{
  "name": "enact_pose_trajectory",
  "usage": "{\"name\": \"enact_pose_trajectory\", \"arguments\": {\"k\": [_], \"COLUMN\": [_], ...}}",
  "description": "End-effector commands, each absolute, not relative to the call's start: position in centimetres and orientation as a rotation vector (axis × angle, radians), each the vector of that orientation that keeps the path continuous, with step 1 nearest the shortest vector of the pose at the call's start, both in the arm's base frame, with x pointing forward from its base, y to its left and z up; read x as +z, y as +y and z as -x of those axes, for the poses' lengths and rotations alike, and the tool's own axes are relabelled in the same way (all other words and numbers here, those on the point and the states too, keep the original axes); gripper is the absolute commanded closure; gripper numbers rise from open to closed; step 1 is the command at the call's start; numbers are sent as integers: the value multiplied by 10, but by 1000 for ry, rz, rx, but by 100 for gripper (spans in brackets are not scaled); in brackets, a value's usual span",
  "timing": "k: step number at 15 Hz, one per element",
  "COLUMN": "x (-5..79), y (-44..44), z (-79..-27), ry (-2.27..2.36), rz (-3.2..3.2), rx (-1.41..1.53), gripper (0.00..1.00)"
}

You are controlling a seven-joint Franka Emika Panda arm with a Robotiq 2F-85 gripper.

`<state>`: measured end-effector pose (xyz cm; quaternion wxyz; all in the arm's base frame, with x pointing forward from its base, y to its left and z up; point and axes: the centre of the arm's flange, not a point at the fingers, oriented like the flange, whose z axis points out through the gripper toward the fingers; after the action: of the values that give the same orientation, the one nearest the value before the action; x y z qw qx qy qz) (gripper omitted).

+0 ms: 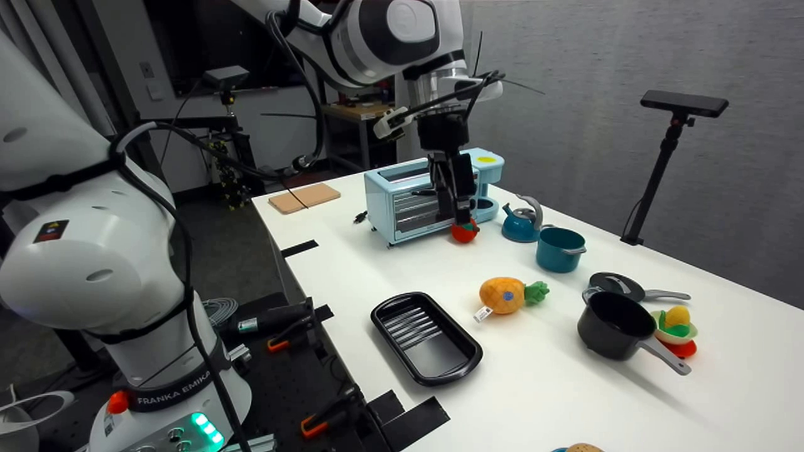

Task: Move the pineapple to the left

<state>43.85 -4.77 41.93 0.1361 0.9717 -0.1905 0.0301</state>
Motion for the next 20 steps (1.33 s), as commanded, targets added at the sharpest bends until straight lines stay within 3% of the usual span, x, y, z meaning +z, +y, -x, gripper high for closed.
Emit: {"name": "enact_pose_trajectory", "arguments": {"k": [1, 12, 20], "x": [418, 335, 264], "y": [-46, -17, 0], "z": [-441, -541, -623], "ry": [-559, -562, -649], "rz": [-2819, -2765, -2765], "rx": [114, 350, 241], "gripper": [0, 0, 0]}}
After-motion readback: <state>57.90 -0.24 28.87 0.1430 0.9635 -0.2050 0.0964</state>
